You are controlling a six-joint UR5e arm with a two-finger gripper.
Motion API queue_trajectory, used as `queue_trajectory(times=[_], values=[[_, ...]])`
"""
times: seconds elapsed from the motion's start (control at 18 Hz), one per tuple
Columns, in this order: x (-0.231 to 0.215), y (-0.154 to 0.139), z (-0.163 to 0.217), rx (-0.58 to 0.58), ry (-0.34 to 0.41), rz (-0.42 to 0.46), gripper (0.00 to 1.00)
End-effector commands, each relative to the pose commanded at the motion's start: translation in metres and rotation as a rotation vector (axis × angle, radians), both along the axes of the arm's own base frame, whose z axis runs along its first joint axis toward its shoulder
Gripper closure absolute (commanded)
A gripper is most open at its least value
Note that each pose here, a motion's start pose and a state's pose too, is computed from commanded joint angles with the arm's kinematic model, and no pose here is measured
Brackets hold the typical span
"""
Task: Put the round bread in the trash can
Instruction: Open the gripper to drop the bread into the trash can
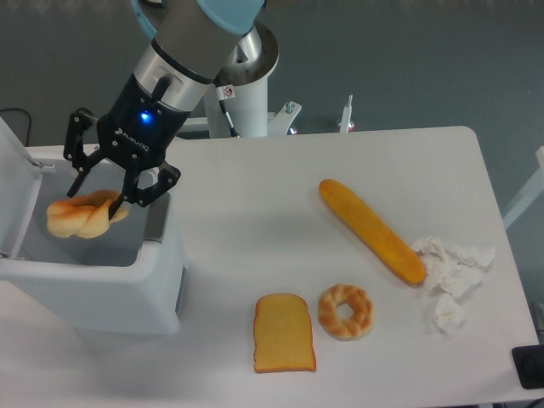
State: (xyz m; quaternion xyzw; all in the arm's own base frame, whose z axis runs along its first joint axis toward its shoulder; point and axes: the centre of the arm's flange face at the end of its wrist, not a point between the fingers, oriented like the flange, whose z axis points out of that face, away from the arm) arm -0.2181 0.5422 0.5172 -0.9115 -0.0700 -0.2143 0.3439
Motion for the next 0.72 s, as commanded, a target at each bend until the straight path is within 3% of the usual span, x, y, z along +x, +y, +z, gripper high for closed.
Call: queue_trajectory(times=[0.06,0.22,0.72], values=[[0.0,0.0,0.0,0.003,0.006,-0.006,0.27],[0.0003,-0.0006,-0.0009,0.003,0.012,-0.01,0.24],[0.0024,-0.0032,-0.0013,0.002,0.013,-0.01,0.24]])
